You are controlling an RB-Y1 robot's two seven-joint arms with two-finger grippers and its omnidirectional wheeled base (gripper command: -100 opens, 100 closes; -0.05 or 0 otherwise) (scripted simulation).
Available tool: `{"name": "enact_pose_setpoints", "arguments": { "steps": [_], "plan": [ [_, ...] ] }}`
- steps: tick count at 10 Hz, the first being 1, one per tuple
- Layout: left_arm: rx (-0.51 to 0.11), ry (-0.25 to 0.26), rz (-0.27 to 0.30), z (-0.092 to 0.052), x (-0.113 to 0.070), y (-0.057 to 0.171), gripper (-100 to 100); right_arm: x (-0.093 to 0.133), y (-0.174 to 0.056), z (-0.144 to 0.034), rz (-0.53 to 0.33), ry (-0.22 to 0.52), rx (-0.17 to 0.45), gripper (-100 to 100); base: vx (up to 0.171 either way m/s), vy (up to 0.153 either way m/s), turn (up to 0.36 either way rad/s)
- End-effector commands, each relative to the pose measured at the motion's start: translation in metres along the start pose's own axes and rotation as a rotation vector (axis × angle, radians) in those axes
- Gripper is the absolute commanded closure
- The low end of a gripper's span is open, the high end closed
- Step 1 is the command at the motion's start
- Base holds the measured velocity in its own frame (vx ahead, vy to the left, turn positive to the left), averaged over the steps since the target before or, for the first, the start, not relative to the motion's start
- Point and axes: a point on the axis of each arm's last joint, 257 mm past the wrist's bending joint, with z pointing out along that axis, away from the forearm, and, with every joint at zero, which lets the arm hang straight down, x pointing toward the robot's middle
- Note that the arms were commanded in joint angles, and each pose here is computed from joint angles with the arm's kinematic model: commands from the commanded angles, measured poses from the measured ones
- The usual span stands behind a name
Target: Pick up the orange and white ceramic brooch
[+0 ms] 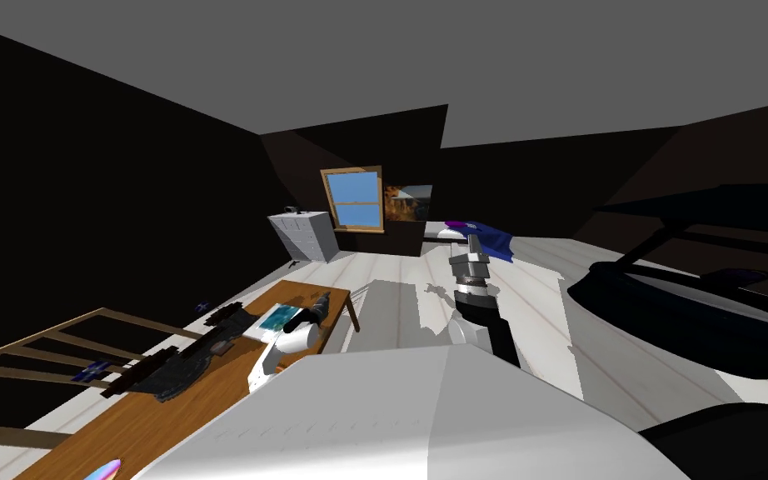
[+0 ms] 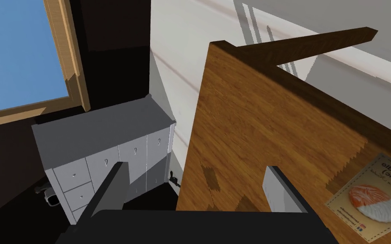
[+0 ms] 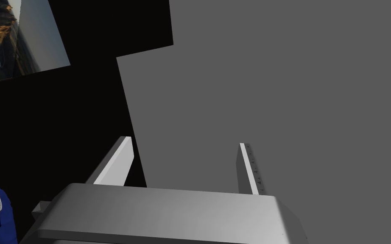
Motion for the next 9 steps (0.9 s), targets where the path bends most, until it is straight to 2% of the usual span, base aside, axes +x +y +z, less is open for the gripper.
{"name": "enact_pose_setpoints", "arguments": {
  "steps": [1, 3, 5, 6, 9],
  "plan": [
    [-0.068, 0.002, 0.009, 0.006, -0.004, 0.019, -100, 0.000, 0.000, 0.000, 0.000, 0.000, 0.000, 0, 0.005, 0.032, -0.079],
    [-0.141, 0.006, 0.016, 0.010, -0.006, 0.038, -100, 0.000, 0.000, 0.000, 0.000, 0.000, 0.000, 0, 0.008, 0.029, -0.070],
    [-0.172, 0.011, 0.015, 0.009, -0.005, 0.046, -100, 0.000, 0.000, 0.000, 0.000, 0.000, 0.000, 0, 0.004, 0.020, -0.011],
    [-0.225, 0.014, 0.021, 0.011, -0.008, 0.060, -100, 0.000, 0.000, 0.000, 0.000, 0.000, 0.000, 0, 0.009, 0.023, -0.088],
    [-0.310, 0.023, 0.026, 0.011, -0.010, 0.081, -100, 0.000, 0.000, 0.000, 0.000, 0.000, 0.000, 0, 0.007, 0.030, -0.051]
  ]
}}
